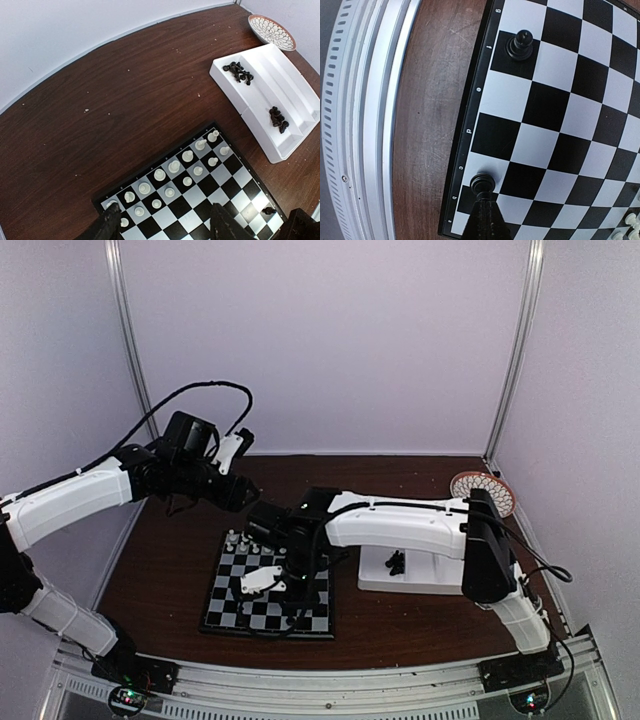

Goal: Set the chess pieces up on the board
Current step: Place the bishop on c8, then pick up the pawn from the storage box, then place the pawn at b7.

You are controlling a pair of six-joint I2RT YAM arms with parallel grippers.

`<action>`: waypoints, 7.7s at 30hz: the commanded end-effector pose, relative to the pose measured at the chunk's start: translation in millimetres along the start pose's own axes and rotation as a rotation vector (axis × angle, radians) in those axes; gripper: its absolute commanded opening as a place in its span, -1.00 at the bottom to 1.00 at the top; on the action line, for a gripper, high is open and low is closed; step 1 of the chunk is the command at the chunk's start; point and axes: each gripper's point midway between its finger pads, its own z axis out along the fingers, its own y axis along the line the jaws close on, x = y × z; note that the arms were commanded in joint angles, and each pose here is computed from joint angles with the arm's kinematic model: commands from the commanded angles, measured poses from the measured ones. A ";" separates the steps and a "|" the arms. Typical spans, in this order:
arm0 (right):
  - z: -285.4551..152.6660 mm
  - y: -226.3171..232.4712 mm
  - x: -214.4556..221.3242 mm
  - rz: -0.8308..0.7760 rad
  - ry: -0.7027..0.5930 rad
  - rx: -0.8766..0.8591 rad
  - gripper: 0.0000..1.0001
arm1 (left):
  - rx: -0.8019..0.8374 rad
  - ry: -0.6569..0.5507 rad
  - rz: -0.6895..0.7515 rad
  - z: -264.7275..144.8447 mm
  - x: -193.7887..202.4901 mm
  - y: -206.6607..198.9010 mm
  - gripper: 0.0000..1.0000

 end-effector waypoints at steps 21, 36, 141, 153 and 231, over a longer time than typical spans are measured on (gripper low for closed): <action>9.0 0.0 -2.8 -0.004 0.028 0.015 -0.92 | 0.020 -0.069 -0.004 -16.3 -20.2 -2.3 0.22; -6.9 6.1 -10.3 -0.014 0.007 0.037 -0.65 | 0.027 -0.059 -0.005 -12.9 -18.0 -3.2 0.22; -138.2 -101.1 223.5 0.564 0.127 0.289 -0.91 | 0.073 -0.022 -0.014 -1.0 -10.9 -10.1 0.22; -115.5 -66.5 112.3 0.268 0.107 0.251 -0.90 | 0.043 -0.017 -0.012 -0.5 -9.7 -4.8 0.21; -34.3 -29.1 14.4 0.057 0.158 0.202 -0.50 | -0.061 -0.101 -0.109 -31.5 -23.7 31.8 0.22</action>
